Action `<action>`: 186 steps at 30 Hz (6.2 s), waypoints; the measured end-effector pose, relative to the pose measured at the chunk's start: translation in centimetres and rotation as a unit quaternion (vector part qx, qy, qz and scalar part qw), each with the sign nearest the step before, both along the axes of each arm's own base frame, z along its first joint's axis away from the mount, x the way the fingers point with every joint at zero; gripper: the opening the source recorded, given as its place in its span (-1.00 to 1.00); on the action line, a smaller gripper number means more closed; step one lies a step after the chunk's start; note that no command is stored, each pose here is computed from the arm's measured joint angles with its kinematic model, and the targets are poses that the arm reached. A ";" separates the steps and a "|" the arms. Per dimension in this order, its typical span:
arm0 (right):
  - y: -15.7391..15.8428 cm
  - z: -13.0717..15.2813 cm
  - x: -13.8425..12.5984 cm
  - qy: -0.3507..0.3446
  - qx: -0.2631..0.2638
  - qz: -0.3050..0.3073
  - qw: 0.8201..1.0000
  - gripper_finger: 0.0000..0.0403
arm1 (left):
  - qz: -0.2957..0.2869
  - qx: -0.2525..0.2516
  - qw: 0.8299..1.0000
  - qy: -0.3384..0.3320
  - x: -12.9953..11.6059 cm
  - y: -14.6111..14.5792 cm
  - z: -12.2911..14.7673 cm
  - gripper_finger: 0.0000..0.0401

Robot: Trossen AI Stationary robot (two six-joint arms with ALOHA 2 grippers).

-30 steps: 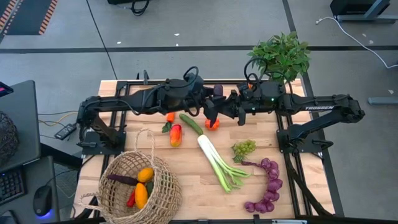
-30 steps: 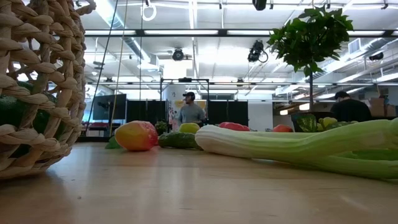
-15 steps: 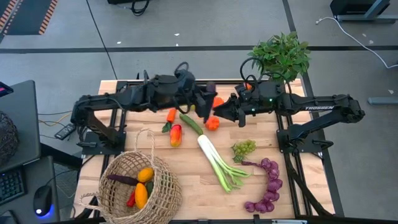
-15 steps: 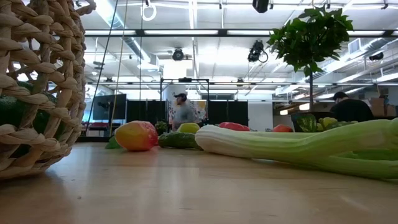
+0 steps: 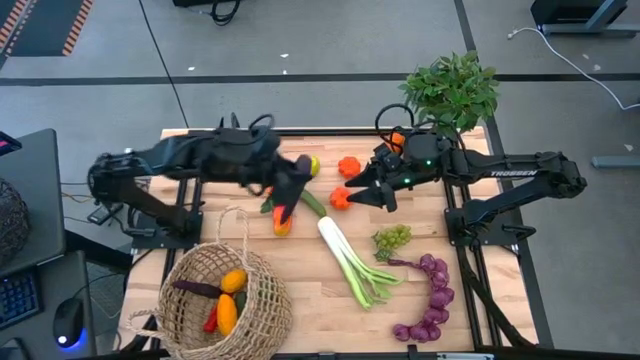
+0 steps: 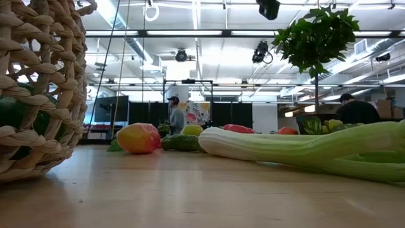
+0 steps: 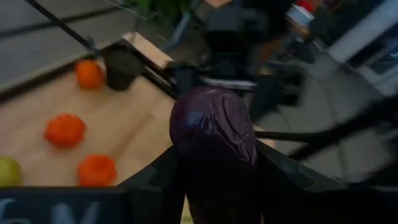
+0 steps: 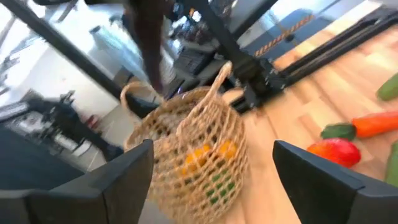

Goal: Build produce basket
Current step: Put the eggplant into the basket, then put the carrot into the basket

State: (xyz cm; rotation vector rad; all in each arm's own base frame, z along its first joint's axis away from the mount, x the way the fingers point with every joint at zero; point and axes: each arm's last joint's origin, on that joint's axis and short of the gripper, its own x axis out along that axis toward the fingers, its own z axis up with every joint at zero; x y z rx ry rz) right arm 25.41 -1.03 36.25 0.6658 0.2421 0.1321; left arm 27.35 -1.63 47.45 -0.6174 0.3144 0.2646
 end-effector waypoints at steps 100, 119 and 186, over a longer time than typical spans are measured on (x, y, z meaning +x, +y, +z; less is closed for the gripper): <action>1.2 -4.2 -3.3 0.265 -0.033 0.034 0.963 0.49 | 0.108 -0.167 0.798 0.569 7.8 16.0 -26.1 0.53; -1.3 -4.2 -3.7 0.279 -0.035 -0.084 0.956 0.49 | 0.137 -0.191 0.806 0.543 5.7 17.9 -32.1 0.45; -2.4 -4.3 -3.9 0.283 -0.009 -0.096 0.954 0.49 | 0.176 -0.043 0.766 0.617 3.8 17.1 -32.7 0.15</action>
